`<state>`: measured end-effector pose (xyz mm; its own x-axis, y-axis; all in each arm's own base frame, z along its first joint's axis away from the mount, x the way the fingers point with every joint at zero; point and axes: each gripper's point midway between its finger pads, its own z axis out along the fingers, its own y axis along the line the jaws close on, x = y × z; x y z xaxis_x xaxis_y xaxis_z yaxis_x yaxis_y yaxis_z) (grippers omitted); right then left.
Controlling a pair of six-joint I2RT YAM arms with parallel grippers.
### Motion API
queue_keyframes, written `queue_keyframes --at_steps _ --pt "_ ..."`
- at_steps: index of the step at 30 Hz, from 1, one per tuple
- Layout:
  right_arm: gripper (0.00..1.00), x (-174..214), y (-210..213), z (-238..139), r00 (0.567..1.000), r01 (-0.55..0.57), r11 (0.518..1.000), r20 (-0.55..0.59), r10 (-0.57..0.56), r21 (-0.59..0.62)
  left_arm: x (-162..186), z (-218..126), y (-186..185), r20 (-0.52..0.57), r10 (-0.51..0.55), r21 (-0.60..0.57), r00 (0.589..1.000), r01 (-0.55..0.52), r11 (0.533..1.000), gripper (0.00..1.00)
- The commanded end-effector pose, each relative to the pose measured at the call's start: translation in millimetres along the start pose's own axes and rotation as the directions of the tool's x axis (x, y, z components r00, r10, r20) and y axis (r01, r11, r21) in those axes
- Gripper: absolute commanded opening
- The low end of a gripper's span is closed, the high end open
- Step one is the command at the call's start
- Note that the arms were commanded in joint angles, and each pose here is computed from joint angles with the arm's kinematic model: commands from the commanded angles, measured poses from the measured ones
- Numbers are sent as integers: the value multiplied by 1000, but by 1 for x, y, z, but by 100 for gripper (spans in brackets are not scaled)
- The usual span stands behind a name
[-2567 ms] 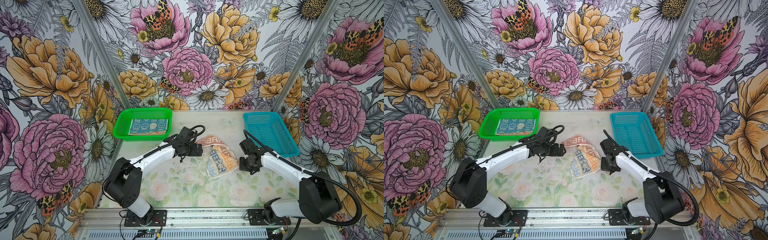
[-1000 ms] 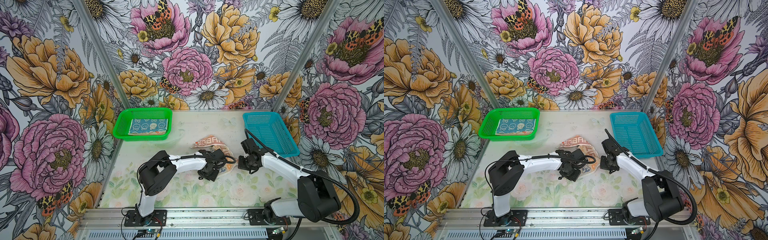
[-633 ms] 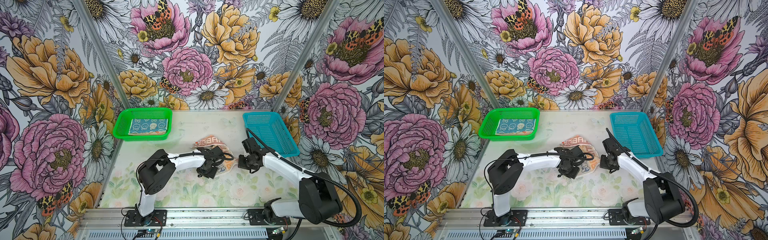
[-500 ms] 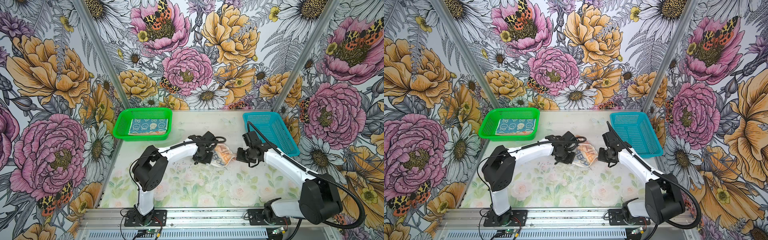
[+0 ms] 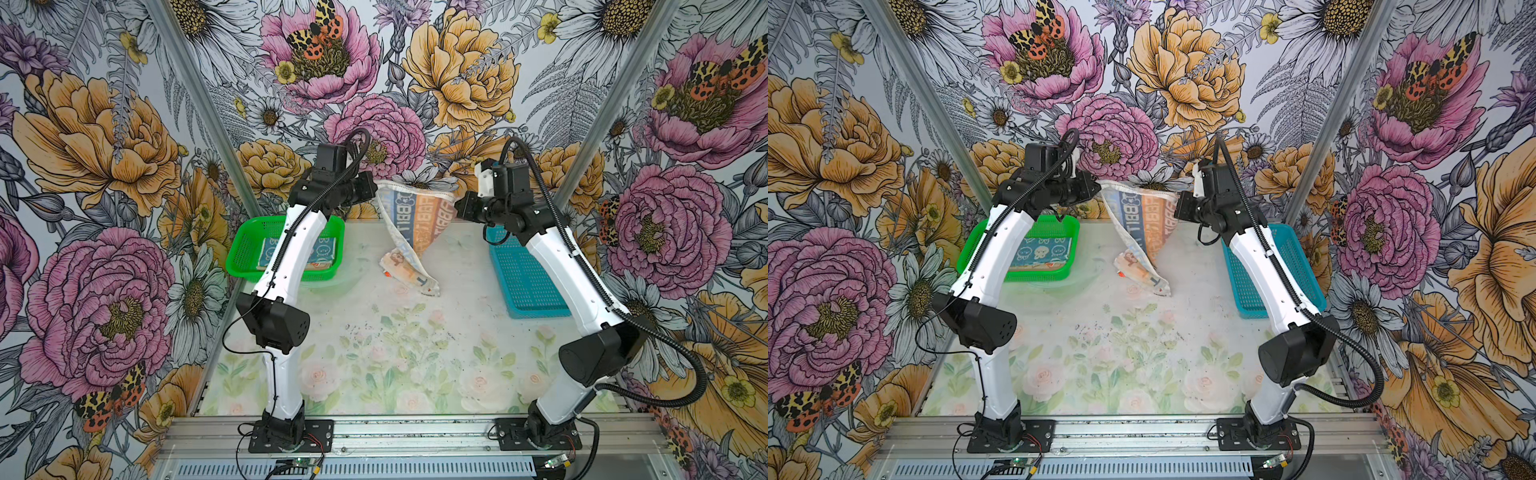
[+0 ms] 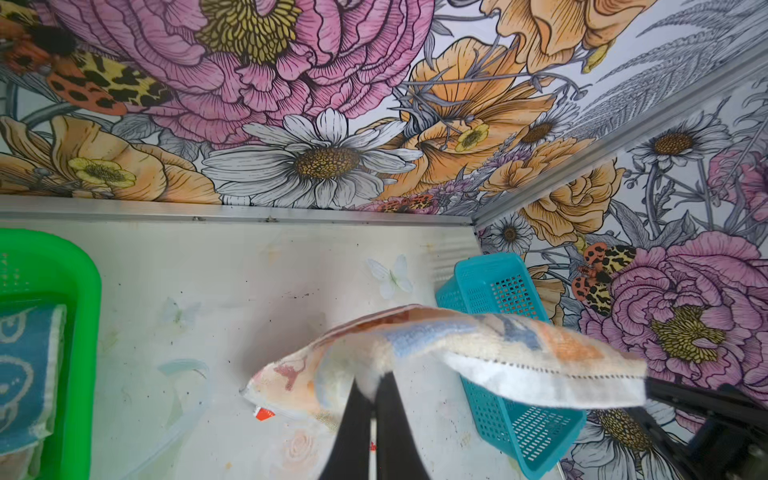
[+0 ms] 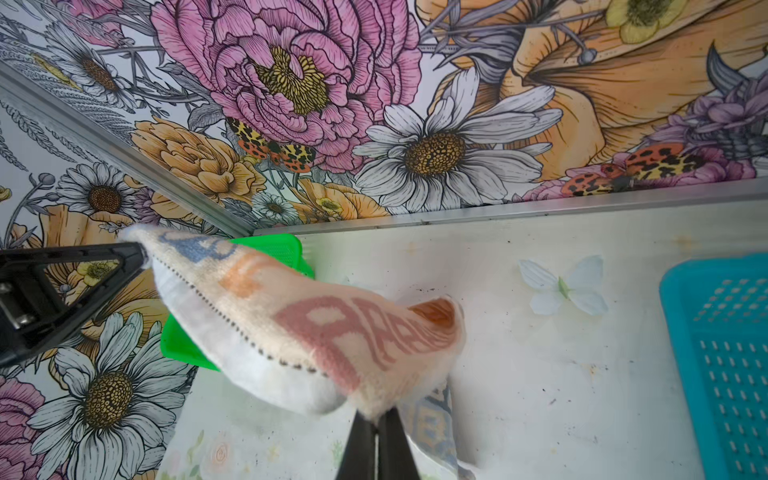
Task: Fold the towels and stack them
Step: 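Lift the towel high with both grippers, stretching it between them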
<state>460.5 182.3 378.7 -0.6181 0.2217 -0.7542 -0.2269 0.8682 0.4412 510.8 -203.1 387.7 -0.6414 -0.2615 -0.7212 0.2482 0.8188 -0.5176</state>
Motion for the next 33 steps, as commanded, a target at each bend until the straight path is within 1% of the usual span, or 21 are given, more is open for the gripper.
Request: queue_keyframes --at_steps 1,3,7,9,10,14,17,19,22,25,27,30,33 --pt "0 -29 24 -39 996 71 997 55 -69 -42 -14 -28 -10 12 22 45 1000 -22 999 0" --pt "0 -42 36 -64 989 115 992 100 -109 -58 -27 -49 -18 57 47 67 997 -51 996 0" --pt "0 -48 50 -108 975 171 983 155 -158 -73 -32 -86 -34 104 106 86 989 -115 990 0" --pt "0 -42 59 -130 969 198 976 165 -182 -87 -30 -108 -44 126 133 89 983 -145 986 0" --pt "0 -38 63 -137 967 210 973 166 -193 -93 -30 -125 -53 148 149 95 978 -164 982 0" --pt "0 -11 79 -169 958 254 959 167 -231 -127 -13 -174 -78 194 198 85 961 -217 972 0" --pt "0 6 86 -190 955 269 952 170 -243 -148 5 -210 -96 226 208 82 952 -231 969 0" --pt "0 11 88 -202 958 253 953 177 -224 -166 13 -229 -106 247 202 90 948 -230 969 0" --pt "0 10 85 -213 962 227 962 188 -197 -154 19 -244 -111 253 153 123 955 -189 974 0" --pt "0 6 78 -208 971 191 972 169 -167 -136 16 -241 -107 243 133 128 961 -168 977 0" --pt "0 2 69 -198 979 154 981 149 -136 -120 12 -226 -96 218 112 120 969 -141 983 0" --pt "0 -5 46 -170 990 100 993 110 -92 -68 7 -185 -72 143 77 105 987 -93 990 0" --pt "0 -7 19 -126 998 51 998 35 -50 -26 10 -130 -45 54 74 63 996 -77 995 0"
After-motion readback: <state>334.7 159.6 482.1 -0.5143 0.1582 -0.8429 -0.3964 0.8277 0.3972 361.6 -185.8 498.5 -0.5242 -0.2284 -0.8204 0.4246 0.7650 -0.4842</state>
